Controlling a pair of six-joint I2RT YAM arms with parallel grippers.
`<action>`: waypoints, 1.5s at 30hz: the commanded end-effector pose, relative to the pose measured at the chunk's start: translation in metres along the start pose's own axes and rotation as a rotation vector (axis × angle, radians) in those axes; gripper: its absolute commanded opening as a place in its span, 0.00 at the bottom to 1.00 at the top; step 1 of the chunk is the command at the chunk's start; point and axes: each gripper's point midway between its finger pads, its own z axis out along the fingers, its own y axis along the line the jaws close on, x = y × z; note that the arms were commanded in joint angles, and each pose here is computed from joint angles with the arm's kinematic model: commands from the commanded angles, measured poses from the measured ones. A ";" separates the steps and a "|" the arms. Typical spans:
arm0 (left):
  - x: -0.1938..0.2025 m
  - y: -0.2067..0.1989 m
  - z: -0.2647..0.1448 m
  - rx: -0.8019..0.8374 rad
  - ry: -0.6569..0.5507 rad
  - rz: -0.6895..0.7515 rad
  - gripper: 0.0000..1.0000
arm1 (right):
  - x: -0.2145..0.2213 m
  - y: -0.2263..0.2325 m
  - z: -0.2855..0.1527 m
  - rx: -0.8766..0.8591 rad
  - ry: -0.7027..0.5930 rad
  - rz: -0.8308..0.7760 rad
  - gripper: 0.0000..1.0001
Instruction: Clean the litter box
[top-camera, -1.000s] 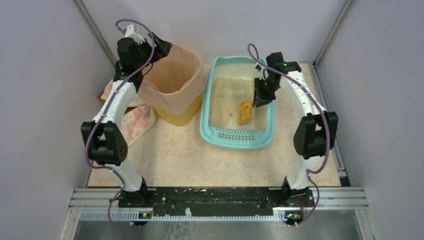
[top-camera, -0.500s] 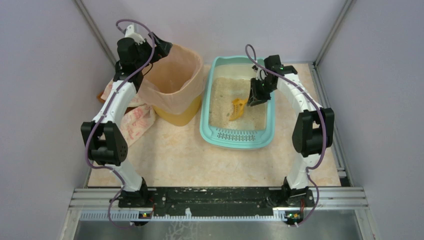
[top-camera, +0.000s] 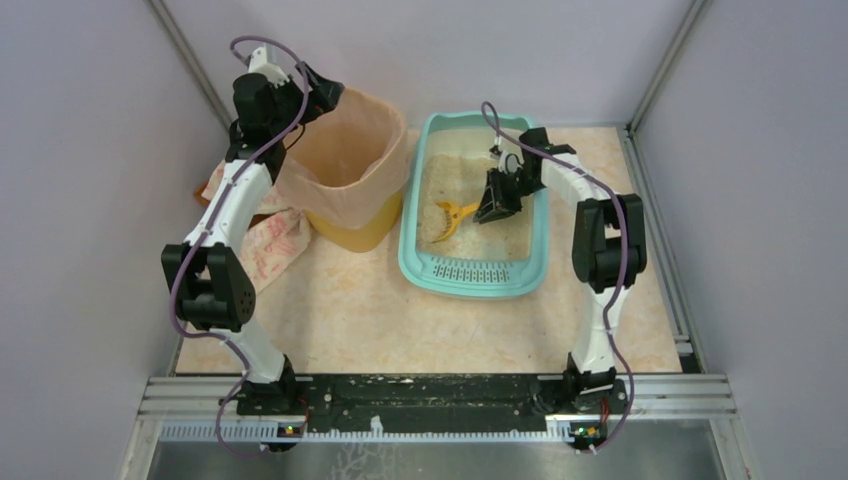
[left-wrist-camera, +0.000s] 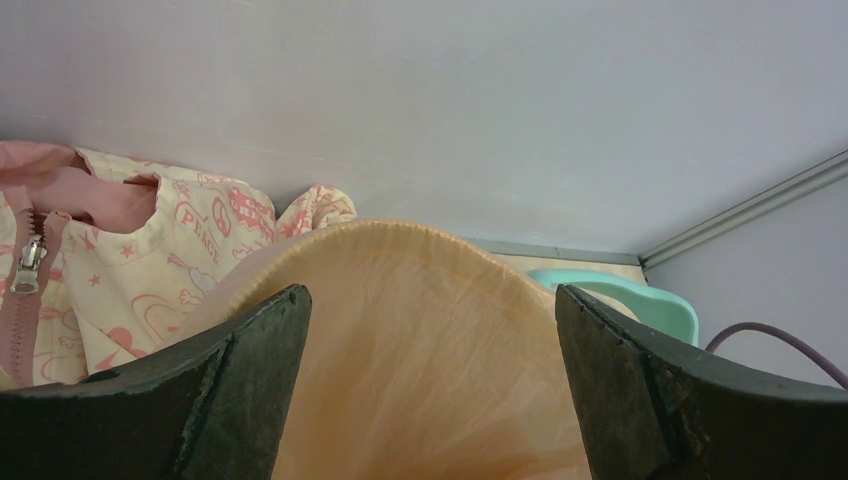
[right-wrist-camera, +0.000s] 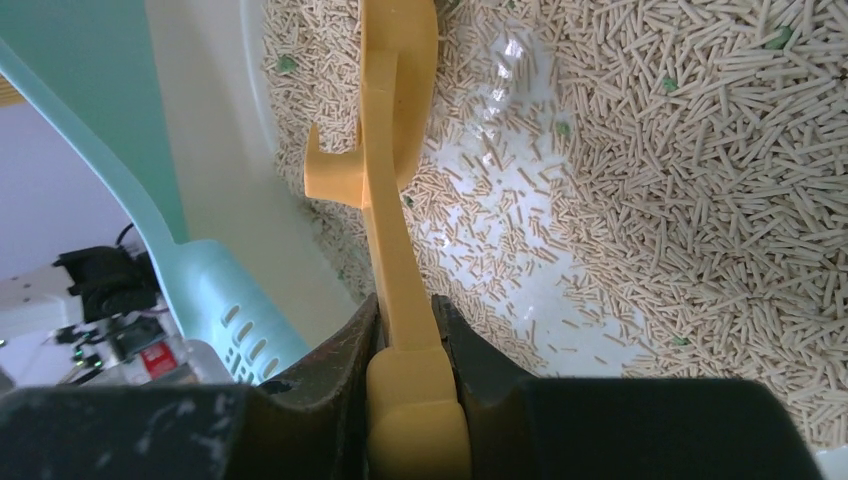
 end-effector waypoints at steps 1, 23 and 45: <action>-0.027 -0.010 -0.006 0.017 -0.061 0.037 0.97 | 0.015 -0.002 0.023 -0.048 0.087 0.010 0.00; -0.024 -0.017 -0.002 0.060 -0.053 0.002 0.97 | -0.029 0.035 -0.075 0.208 -0.166 -0.187 0.00; -0.001 -0.070 -0.002 0.265 -0.002 0.048 0.99 | -0.045 0.035 -0.137 0.468 -0.335 -0.280 0.00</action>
